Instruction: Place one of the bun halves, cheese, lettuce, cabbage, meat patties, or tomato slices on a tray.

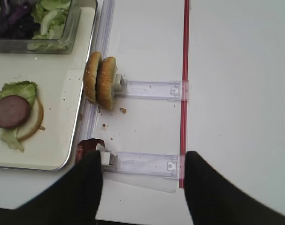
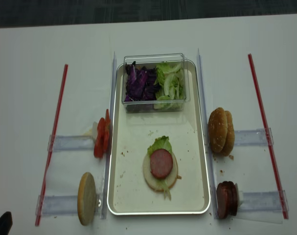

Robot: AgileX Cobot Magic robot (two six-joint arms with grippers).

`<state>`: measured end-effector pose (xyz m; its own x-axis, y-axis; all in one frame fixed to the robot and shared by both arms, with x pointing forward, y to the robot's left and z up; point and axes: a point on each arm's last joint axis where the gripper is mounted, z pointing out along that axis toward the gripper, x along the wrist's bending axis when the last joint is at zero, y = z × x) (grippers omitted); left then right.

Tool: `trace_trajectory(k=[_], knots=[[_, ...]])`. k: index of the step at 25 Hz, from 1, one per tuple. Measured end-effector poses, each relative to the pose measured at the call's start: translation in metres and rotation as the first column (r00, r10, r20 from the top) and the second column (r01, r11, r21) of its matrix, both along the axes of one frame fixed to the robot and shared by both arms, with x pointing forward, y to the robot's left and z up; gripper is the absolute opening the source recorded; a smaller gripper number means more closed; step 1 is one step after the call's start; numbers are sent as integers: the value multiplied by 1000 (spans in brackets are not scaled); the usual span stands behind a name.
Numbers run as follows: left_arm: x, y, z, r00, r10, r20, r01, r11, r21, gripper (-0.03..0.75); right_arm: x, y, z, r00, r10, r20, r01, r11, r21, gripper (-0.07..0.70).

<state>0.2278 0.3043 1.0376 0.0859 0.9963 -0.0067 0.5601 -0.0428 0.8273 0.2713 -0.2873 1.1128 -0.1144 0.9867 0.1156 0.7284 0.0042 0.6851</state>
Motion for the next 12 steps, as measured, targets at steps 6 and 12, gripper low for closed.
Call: trace_trajectory(k=[6,12], knots=[[0,0,0,1000,0,0,0,1000,0,270,-24,-3,-16,997,28,72,-27,1000,-15,417],[0,0,0,1000,0,0,0,1000,0,270,-33,-4,-42,997,36,66,-34,999,-29,417]])
